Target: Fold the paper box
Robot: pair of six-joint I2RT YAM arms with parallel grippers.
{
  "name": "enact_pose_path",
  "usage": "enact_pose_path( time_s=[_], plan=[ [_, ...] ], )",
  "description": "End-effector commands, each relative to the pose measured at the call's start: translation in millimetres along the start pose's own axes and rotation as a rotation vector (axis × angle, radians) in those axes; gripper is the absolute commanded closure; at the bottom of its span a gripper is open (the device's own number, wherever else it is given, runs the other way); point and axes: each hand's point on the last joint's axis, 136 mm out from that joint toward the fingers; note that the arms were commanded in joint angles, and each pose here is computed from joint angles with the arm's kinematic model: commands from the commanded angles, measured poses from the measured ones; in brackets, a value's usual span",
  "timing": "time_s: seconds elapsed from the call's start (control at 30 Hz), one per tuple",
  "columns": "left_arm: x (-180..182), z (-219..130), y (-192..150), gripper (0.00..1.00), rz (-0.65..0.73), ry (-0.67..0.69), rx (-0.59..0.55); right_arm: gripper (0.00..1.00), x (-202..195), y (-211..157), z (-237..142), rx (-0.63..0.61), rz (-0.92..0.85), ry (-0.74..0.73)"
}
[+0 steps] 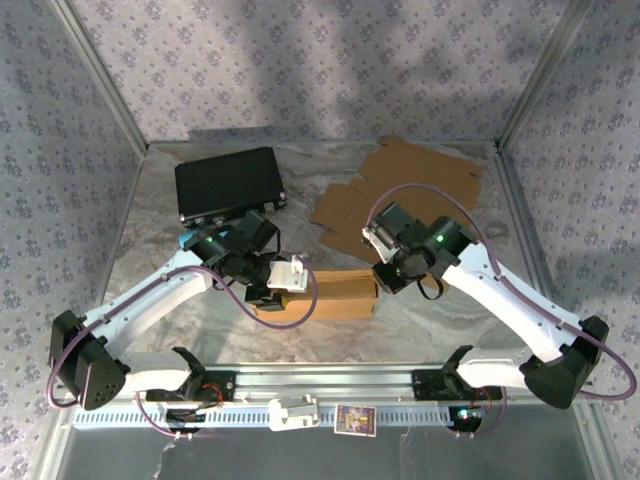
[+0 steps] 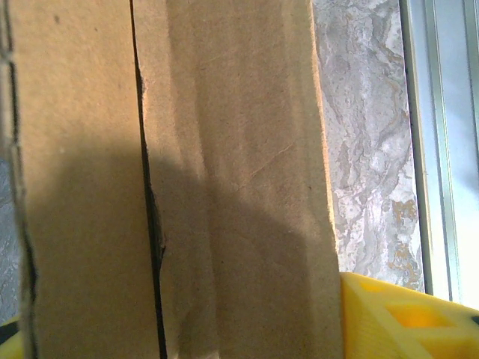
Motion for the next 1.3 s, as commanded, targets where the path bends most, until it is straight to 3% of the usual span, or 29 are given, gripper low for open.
enact_pose_path(
  time_s=[0.0, 0.23, 0.37, 1.27],
  plan=[
    [-7, 0, -6, 0.39, -0.019, -0.017, 0.013, 0.78, -4, 0, -2, 0.001, -0.011, -0.029],
    [-3, 0, -3, 0.38, -0.037, 0.000, 0.006, 0.96, -1, 5, -2, -0.003, 0.003, -0.029],
    [-2, 1, -2, 0.38, -0.047, 0.005, 0.002, 1.00, 3, 6, 0, -0.001, 0.040, -0.021],
    [3, 0, 0, 0.32, -0.062, 0.049, -0.010, 1.00, 4, 13, -5, -0.003, 0.324, 0.122]
  ],
)
Point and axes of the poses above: each hand's point on the last joint's axis, 136 mm out from that joint toward the fingers, its own z axis out along the fingers, its own x axis along the line the jaws close on, y = z × x, and after that the axes turned 5 degrees about -z, right-handed
